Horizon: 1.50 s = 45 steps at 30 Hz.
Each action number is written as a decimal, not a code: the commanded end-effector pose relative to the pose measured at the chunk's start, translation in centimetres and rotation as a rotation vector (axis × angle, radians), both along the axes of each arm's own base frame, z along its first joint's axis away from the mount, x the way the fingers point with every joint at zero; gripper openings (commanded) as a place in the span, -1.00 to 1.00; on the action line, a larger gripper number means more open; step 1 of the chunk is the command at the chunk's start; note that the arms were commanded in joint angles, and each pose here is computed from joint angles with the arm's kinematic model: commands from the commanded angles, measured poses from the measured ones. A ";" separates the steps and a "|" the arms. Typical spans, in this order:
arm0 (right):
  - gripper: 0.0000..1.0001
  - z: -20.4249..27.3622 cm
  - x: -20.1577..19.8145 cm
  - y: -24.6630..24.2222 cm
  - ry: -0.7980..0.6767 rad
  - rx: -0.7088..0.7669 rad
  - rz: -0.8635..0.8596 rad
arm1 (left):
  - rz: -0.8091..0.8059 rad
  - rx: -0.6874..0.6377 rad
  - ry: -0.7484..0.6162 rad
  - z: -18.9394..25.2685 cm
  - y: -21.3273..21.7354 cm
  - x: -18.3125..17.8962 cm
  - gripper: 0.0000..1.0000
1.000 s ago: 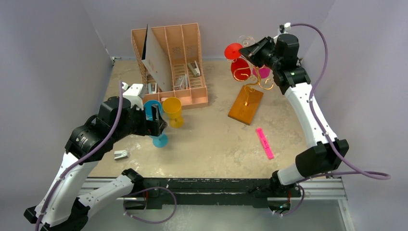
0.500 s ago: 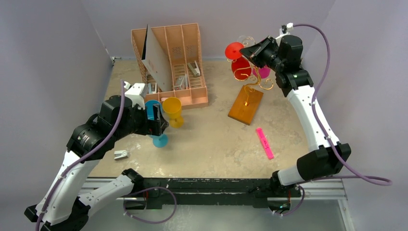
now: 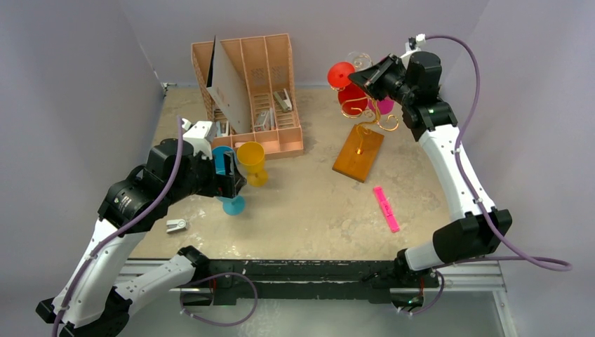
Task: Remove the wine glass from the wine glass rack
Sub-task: Pick up the wine glass from the wine rack.
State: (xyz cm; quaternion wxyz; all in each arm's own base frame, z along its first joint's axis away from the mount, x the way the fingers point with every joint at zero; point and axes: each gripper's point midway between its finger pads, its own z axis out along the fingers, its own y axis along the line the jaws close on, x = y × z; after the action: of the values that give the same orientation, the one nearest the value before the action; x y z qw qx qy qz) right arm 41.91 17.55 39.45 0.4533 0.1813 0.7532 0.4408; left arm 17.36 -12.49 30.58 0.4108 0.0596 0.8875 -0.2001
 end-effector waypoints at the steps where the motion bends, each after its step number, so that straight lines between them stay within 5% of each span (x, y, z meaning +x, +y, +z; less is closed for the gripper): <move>1: -1.00 2.7 -1.5 0.4 -0.056 -0.003 0.054 | -0.004 -0.016 -0.028 0.8 -0.1 0.2 0.83; 18: -1.00 0.8 -2.1 -0.7 0.010 0.030 0.003 | 0.005 -0.006 -0.012 0.2 -0.1 0.4 0.83; 30: -1.00 1.7 0.5 -1.0 0.050 0.261 -0.048 | 0.013 0.002 -0.010 0.1 0.1 0.3 0.83; 45: -1.00 1.0 -0.5 -1.7 0.090 0.243 -0.038 | 0.019 0.011 -0.009 0.0 0.4 0.2 0.83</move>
State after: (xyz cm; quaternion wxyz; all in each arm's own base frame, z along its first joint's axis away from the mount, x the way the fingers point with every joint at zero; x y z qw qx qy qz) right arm 42.32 16.12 39.06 0.4032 0.2777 0.7195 0.4926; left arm 17.44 -12.37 30.34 0.4095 0.0580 0.8893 -0.1951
